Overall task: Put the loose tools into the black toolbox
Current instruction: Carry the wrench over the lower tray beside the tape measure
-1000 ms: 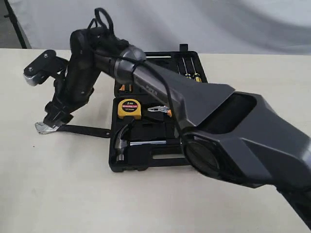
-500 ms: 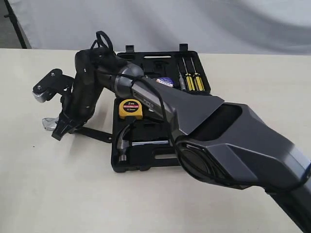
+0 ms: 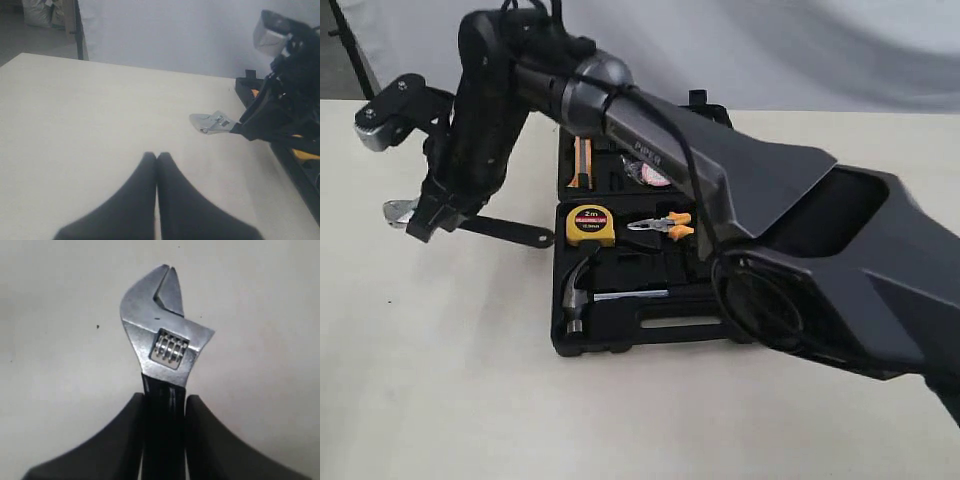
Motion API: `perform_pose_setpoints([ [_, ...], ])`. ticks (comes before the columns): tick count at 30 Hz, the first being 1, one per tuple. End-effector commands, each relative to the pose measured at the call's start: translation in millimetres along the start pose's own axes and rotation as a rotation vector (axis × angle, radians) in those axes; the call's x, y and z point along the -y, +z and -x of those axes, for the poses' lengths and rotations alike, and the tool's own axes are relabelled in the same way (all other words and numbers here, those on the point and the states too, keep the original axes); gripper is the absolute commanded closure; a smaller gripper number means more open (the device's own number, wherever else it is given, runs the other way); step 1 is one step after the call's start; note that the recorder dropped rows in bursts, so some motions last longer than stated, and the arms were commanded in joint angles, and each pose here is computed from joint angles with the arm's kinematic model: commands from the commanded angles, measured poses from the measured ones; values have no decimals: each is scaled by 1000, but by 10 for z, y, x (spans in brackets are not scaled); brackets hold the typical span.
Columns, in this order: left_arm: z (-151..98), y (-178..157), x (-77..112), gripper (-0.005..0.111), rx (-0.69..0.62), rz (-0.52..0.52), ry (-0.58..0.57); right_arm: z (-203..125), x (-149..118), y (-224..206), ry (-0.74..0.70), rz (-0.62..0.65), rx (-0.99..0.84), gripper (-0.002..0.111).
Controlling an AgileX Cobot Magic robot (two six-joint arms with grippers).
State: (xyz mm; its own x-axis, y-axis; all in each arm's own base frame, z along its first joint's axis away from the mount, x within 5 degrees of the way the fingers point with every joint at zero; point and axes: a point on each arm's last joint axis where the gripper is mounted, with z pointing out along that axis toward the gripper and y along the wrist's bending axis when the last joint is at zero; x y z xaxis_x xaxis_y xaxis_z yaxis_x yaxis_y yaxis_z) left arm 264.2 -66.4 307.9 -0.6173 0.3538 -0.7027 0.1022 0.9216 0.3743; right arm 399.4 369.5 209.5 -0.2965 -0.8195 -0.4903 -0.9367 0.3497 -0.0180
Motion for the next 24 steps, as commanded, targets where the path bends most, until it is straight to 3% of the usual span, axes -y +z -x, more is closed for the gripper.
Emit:
perform_pose_setpoints([
  [1,-15,-8,3,105,7,-14,-22,51,49,-365,-47,-91,-15,109],
  [8,-15,-8,3,105,7,-14,-22,-213,169,-616,-32,-112,-114,109],
  [16,-15,-8,3,105,7,-14,-22,-1235,275,-849,40,25,-325,109],
  [20,-15,-8,3,105,7,-14,-22,-1625,398,-818,56,-80,-260,109],
  [24,-15,-8,3,105,7,-14,-22,-1902,429,-625,3,-102,-264,109],
])
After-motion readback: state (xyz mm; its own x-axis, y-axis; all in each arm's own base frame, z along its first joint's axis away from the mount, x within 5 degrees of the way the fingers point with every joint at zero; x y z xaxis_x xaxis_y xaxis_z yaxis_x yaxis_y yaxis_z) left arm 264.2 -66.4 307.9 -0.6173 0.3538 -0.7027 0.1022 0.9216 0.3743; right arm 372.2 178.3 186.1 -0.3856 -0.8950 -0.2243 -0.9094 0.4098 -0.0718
